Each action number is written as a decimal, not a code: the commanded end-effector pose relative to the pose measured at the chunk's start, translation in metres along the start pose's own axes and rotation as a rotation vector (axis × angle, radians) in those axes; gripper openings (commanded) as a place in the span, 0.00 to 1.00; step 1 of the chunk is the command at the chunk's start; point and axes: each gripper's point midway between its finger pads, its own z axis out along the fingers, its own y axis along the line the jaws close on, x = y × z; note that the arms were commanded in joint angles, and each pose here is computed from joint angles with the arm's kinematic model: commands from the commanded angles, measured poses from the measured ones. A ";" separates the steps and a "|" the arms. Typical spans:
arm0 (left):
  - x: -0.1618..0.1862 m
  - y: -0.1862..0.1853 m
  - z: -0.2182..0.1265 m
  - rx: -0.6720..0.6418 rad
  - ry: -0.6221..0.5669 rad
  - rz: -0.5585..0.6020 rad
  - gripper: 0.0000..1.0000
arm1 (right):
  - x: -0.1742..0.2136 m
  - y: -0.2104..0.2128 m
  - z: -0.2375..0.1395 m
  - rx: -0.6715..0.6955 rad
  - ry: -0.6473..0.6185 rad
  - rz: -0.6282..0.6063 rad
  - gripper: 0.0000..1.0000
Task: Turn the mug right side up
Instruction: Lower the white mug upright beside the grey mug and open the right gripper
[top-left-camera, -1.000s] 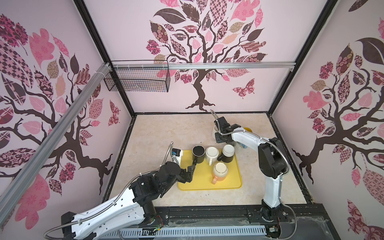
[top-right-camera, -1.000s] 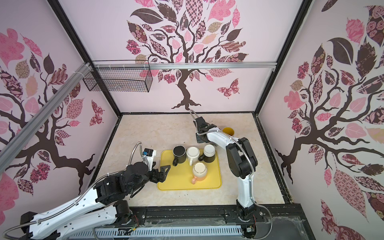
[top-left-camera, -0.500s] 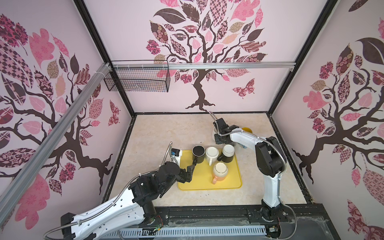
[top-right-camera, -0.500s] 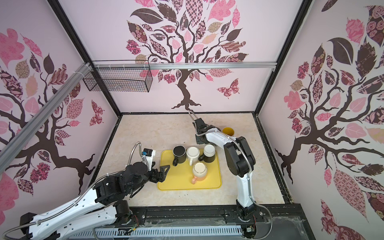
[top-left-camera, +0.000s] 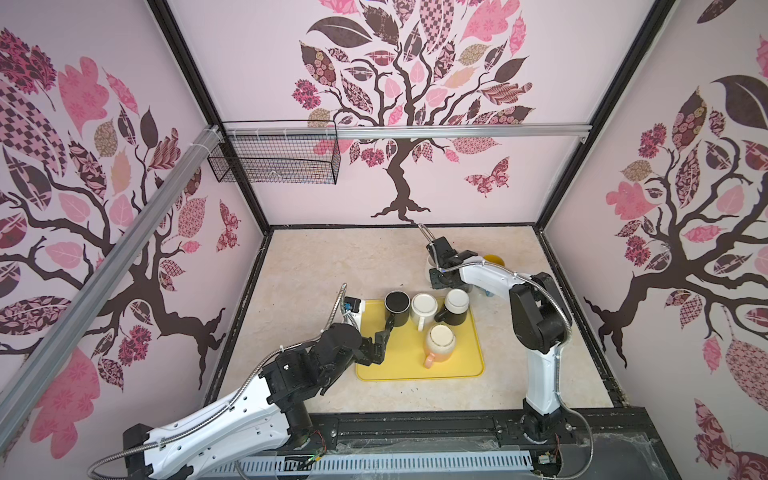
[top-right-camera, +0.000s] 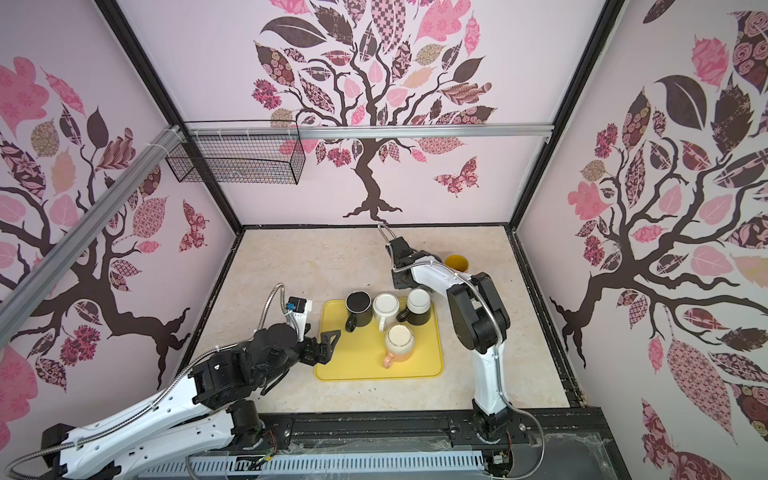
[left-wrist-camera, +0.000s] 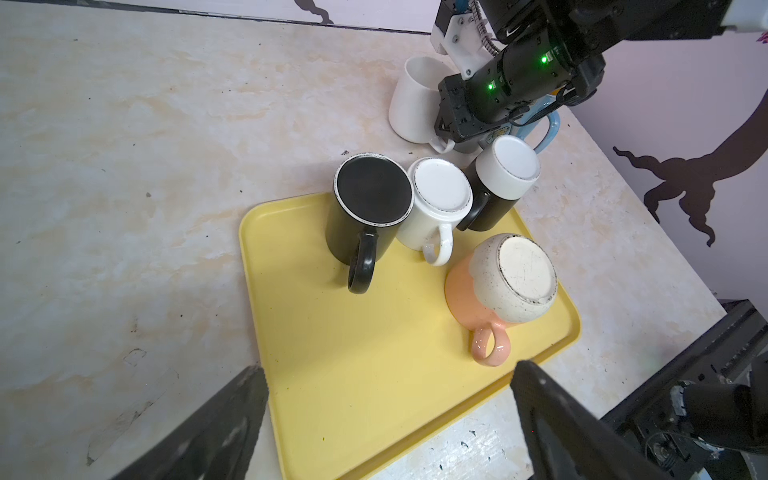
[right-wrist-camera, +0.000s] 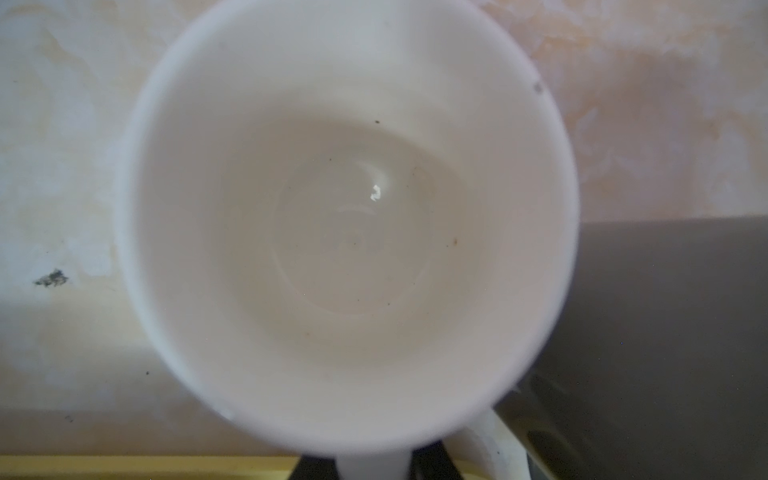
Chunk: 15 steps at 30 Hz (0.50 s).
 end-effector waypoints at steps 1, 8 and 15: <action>0.004 0.008 0.002 -0.031 -0.004 0.006 0.95 | -0.010 -0.007 -0.010 0.020 -0.027 0.016 0.23; 0.004 0.008 0.004 -0.036 0.002 0.007 0.95 | -0.013 -0.011 -0.039 -0.003 -0.057 0.028 0.30; 0.009 0.010 0.008 -0.047 0.012 0.011 0.95 | -0.027 -0.019 -0.115 0.005 -0.163 0.009 0.32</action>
